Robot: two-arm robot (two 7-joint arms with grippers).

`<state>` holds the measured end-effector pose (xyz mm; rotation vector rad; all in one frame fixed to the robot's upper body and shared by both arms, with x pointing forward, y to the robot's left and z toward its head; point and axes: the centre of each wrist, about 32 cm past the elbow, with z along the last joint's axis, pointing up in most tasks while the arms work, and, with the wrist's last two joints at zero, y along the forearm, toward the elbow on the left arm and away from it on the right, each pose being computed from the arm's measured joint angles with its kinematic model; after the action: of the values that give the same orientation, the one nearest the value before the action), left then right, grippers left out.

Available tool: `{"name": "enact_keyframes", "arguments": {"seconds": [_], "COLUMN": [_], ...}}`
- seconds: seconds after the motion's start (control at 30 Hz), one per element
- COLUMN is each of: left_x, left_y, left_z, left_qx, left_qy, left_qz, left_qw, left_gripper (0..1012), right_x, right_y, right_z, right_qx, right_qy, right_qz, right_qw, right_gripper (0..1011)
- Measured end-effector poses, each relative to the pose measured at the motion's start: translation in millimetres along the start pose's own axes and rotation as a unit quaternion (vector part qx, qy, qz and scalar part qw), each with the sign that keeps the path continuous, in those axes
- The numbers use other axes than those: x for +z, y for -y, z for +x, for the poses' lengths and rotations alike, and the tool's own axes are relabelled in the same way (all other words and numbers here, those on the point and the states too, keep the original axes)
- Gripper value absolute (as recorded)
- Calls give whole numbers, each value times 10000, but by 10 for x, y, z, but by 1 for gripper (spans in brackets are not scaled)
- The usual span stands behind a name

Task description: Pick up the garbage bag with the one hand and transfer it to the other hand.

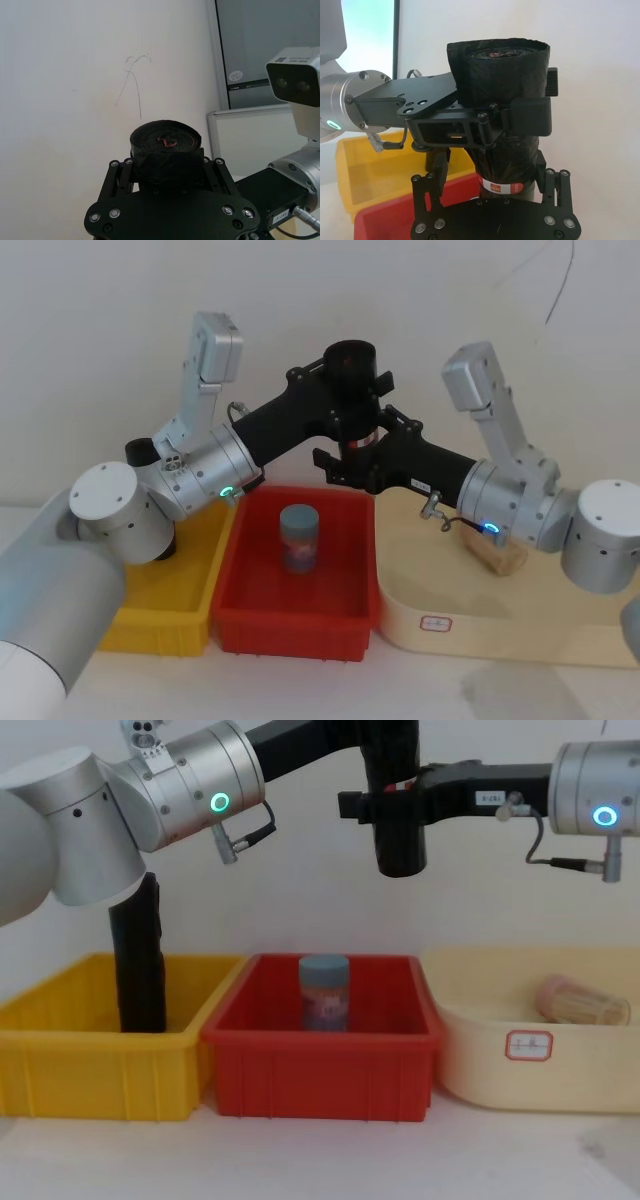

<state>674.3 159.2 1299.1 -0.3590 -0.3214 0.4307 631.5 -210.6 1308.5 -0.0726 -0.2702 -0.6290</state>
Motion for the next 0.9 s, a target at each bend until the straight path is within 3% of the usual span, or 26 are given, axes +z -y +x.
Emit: {"name": "enact_keyframes", "arguments": {"seconds": [0.53,0.9], "left_x": [0,0], "left_y": [0,0], "left_z": [0,0], "left_qx": [0,0], "left_qy": [0,0], "left_qz": [0,0], "left_qw": [10000,10000], "left_gripper": [539,539], "right_x": [-52,-61], "right_y": [-105,-129], "right_z": [29,36], "right_qx": [8,-12], "right_qy": [-26,-30], "right_qz": [-19,-21], "right_qw": [10000,10000], "right_gripper": [991,743]}}
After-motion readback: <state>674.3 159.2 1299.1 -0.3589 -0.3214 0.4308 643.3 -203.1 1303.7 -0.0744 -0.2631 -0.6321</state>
